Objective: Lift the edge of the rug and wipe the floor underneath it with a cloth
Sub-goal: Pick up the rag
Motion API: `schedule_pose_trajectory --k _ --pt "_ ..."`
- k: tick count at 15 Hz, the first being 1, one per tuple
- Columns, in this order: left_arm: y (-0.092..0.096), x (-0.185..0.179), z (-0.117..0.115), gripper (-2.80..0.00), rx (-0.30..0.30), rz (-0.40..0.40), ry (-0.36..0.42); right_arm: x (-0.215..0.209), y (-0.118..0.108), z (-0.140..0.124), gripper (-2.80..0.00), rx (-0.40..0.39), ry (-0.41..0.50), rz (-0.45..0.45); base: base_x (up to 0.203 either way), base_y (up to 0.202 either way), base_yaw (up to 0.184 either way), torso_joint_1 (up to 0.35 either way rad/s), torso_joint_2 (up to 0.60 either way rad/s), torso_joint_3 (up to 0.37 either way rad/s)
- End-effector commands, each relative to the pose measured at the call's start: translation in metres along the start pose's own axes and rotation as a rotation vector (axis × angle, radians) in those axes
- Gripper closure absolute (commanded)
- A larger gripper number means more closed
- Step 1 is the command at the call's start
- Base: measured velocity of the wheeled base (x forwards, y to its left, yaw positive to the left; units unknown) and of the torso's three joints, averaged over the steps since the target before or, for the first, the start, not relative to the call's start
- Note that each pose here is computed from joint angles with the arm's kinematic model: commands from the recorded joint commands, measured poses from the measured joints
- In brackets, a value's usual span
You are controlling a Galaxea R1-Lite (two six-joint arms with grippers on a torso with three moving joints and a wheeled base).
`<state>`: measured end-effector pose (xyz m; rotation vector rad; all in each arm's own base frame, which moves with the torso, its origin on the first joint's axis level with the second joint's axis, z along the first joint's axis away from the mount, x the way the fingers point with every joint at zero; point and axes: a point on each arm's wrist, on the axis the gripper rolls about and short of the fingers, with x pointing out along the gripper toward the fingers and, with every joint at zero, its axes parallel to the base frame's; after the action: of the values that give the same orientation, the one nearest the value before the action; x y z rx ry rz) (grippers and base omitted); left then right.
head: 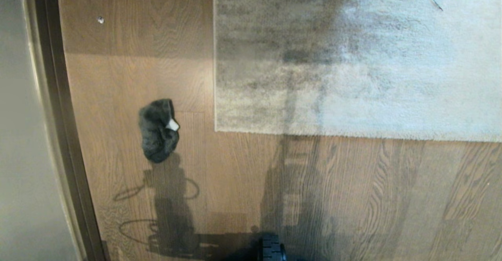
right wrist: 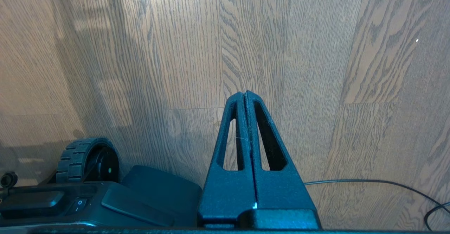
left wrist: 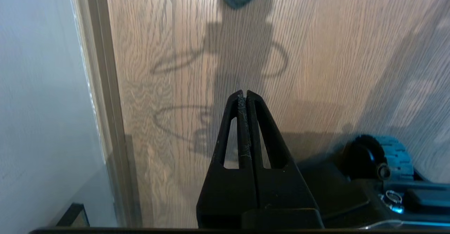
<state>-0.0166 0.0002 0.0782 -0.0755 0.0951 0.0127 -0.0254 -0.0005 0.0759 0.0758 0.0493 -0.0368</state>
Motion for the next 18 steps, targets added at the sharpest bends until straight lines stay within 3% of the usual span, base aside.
schedule_pose_trajectory --k 1,6,8,18 --pt "0.0 0.004 0.003 0.0 0.001 -0.003 0.056 0.0 0.0 0.0 0.0 0.0 0.0 0.0 0.0 0.0 0.0 0.0 0.0 0.0" --pt "-0.004 0.027 0.042 0.0 0.008 -0.01 0.218 0.0 0.0 0.0 0.0 0.0 0.0 0.0 0.0 0.0 0.0 0.0 0.0 0.0" --pt "-0.005 0.035 0.051 0.0 0.007 -0.003 0.226 0.0 0.0 0.0 0.0 0.0 0.0 0.0 0.0 0.0 0.0 0.0 0.0 0.0" --pt "-0.005 0.047 0.047 0.0 -0.041 0.018 0.315 0.0 0.0 0.0 0.0 0.0 0.0 0.0 0.0 0.0 0.0 0.0 0.0 0.0"
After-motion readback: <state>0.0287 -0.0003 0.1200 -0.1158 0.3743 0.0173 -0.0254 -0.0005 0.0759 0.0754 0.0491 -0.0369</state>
